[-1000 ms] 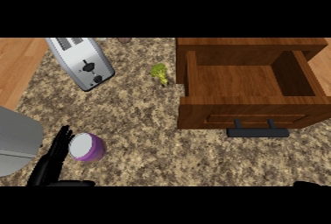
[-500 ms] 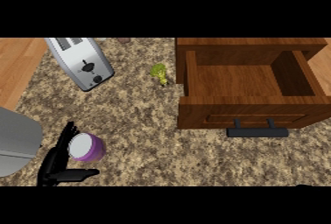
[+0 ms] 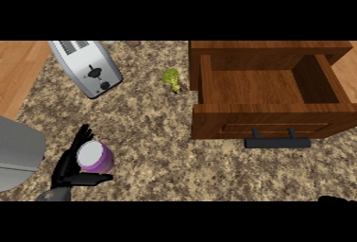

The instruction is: Pick up the can, place it into the drawer and close the drawer

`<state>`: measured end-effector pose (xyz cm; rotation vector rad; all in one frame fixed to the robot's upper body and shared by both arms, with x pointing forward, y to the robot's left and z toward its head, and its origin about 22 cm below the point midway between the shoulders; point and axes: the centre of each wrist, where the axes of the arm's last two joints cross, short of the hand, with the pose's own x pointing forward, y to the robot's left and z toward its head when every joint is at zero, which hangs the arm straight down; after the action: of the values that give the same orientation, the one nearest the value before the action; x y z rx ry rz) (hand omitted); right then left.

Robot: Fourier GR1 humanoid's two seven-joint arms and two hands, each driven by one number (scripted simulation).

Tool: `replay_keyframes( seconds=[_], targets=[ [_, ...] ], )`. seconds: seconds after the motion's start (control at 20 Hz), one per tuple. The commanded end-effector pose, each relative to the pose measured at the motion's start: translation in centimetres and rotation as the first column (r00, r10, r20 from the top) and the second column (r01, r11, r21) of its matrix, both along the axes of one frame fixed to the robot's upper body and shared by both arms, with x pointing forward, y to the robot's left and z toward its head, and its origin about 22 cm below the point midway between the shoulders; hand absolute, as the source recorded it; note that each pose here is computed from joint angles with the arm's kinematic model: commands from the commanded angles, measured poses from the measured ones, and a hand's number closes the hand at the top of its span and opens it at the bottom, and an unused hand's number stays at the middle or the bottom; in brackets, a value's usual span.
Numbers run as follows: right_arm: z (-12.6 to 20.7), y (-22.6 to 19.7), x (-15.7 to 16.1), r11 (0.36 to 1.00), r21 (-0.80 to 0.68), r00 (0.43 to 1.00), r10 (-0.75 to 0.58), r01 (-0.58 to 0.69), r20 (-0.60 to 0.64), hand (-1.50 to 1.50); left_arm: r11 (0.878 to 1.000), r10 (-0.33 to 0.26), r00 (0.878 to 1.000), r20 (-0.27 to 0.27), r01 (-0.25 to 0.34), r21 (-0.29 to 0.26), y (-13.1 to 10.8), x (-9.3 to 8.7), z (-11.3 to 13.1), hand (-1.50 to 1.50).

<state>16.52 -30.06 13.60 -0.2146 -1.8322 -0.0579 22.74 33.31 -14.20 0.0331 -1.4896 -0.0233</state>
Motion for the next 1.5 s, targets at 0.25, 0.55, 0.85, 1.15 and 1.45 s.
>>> replay_keyframes(
  seconds=[0.25, 0.55, 0.85, 1.15, 1.45],
  targets=[
    [0.4, -1.5, 1.0, 1.000, 0.009, 1.000, -0.002, 0.002, 0.004, -1.50, 0.990, -0.131, 0.991, 0.013, 0.132, -0.056, -3.3, 3.5, 0.1, 1.50],
    [-0.3, -0.5, -0.4, 1.000, 0.004, 0.999, -0.010, 0.010, 0.035, -1.50, 0.974, -0.185, 0.982, 0.044, 0.189, -0.124, -2.1, 3.7, 0.8, 1.50],
    [0.7, 1.1, 0.0, 1.000, -0.018, 0.999, -0.005, 0.006, 0.035, -1.50, 0.989, -0.054, 0.997, 0.057, 0.062, -0.135, -5.3, 7.1, 1.8, 1.50],
    [0.6, -0.3, 0.2, 1.000, -0.013, 0.999, -0.021, 0.021, 0.042, -1.50, 0.987, 0.035, 0.995, 0.090, -0.020, -0.158, -11.4, 10.0, 3.3, 1.50],
    [0.1, -1.9, 0.1, 0.999, -0.032, 0.999, -0.039, 0.041, 0.038, -1.50, 0.987, 0.000, 0.990, 0.138, 0.022, -0.160, -13.9, 14.0, 7.7, 1.50]
  ],
)
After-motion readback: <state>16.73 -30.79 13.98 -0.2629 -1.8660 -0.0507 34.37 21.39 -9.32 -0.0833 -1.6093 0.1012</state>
